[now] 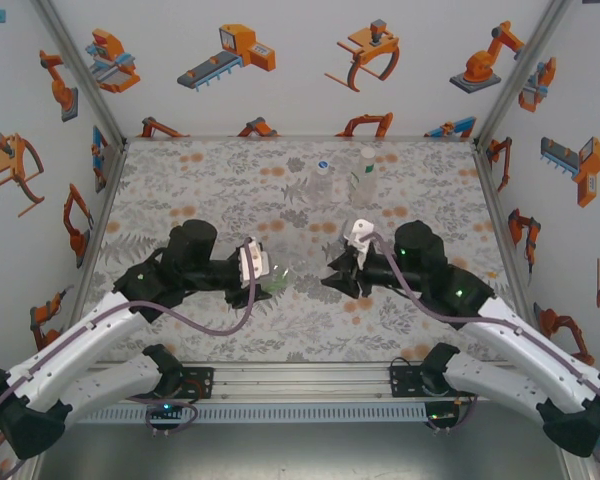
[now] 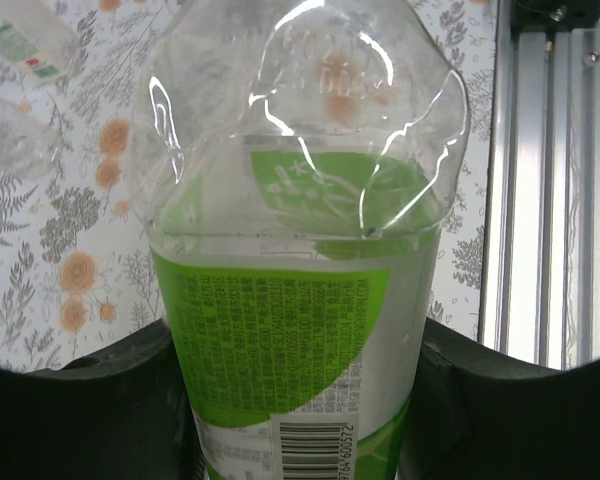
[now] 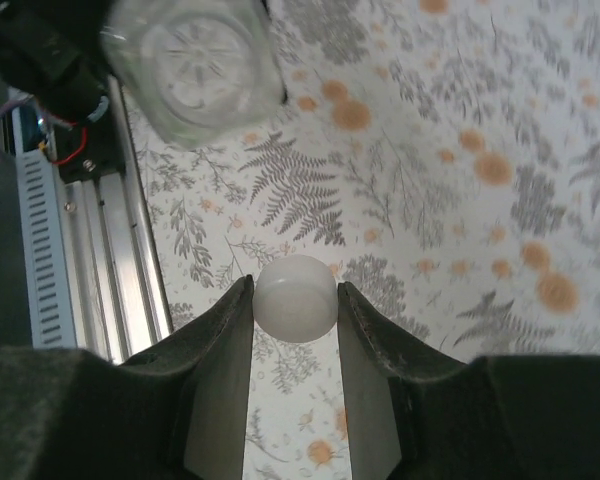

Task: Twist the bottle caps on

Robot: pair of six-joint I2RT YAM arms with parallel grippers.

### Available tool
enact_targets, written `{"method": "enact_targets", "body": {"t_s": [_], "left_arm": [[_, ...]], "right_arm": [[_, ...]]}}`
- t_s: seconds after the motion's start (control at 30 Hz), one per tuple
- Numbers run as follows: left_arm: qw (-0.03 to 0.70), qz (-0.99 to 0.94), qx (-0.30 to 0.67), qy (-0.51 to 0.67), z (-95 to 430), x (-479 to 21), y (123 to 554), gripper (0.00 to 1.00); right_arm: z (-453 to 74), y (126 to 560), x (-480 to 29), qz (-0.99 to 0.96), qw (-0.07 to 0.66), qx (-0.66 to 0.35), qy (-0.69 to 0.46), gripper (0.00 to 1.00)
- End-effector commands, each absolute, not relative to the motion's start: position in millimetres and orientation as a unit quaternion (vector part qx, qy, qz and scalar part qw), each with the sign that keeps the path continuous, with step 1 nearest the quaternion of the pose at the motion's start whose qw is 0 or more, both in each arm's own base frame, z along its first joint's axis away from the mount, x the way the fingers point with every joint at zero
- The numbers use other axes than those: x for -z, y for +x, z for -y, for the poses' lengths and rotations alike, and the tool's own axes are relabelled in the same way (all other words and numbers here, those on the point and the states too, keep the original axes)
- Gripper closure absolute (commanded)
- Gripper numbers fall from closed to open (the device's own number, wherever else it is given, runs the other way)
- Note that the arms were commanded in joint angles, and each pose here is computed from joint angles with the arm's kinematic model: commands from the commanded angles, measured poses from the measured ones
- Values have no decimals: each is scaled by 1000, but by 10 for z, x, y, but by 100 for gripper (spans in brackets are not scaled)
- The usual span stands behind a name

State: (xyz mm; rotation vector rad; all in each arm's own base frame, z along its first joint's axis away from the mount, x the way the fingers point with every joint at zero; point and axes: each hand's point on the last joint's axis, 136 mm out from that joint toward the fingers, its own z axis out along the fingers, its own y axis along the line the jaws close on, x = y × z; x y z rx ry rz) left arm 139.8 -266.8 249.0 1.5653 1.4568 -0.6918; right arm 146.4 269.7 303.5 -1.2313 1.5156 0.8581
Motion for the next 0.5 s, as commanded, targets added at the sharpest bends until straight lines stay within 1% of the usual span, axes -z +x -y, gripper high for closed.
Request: {"method": "enact_targets", "body": {"t_s": [0.0,0.13,0.23,0.47], "left_arm": [[422,-527,288,679,2668,-2417,1141,100],[416,-498,285,705,2668,-2348,993,100],[412,-500,279,709,2666,-2340,986,100],[413,-506,274,706,2654,-2359,1003,100]], "right_arm": [[-2696,1141,-3354,-502,519,-355,-594,100],[-2684,969,-3512,-441,527,-355,-634,100],[-2687,830,-3538,-387,523,-354,-672,100],[-2766,707,-3558,-330,511,-368,-703,100]]}}
